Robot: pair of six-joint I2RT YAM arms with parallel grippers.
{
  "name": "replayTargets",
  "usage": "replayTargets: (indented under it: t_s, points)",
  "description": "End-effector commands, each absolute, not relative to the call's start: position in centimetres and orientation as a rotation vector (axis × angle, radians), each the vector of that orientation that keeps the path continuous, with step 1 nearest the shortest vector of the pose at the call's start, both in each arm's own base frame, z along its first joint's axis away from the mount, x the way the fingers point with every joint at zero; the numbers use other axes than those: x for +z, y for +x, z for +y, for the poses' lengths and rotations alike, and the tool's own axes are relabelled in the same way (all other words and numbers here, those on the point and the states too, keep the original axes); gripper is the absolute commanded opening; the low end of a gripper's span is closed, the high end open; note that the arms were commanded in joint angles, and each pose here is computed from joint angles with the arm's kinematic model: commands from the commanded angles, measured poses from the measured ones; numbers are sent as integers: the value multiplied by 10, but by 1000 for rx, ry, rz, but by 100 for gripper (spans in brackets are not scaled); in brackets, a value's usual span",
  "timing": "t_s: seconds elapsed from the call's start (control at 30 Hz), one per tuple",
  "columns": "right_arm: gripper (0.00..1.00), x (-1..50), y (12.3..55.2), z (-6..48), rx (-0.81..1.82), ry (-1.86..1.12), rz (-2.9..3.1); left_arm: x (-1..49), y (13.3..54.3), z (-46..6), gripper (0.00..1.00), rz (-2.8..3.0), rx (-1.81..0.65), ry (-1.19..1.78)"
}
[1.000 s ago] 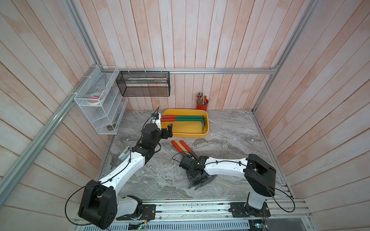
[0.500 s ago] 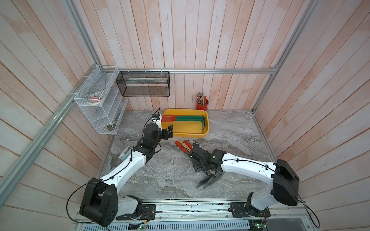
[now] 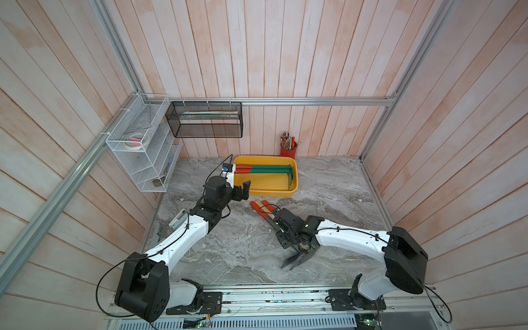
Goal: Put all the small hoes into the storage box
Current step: Pick up the hoe from the center of the board.
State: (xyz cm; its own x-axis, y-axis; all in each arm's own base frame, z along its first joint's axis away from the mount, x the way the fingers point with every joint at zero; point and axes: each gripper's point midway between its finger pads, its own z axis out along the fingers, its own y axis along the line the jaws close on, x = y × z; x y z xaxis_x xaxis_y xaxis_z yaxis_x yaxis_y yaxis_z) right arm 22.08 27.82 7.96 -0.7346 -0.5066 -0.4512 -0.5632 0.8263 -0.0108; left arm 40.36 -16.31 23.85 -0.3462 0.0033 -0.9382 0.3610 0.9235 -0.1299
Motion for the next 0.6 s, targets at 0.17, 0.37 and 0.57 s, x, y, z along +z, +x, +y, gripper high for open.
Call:
replayTargets:
  t_s: [0.17,0.37,0.57]
  points:
    - [48,46,216,270,181,-843,2590,246,405,-170,100,1864,-402,331]
    - [47,27,216,264,138,-854,2607,244,409,-171,100,1878,-397,331]
    - [47,6,214,262,153,-887,2622,243,407,-168,100,1887,-384,324]
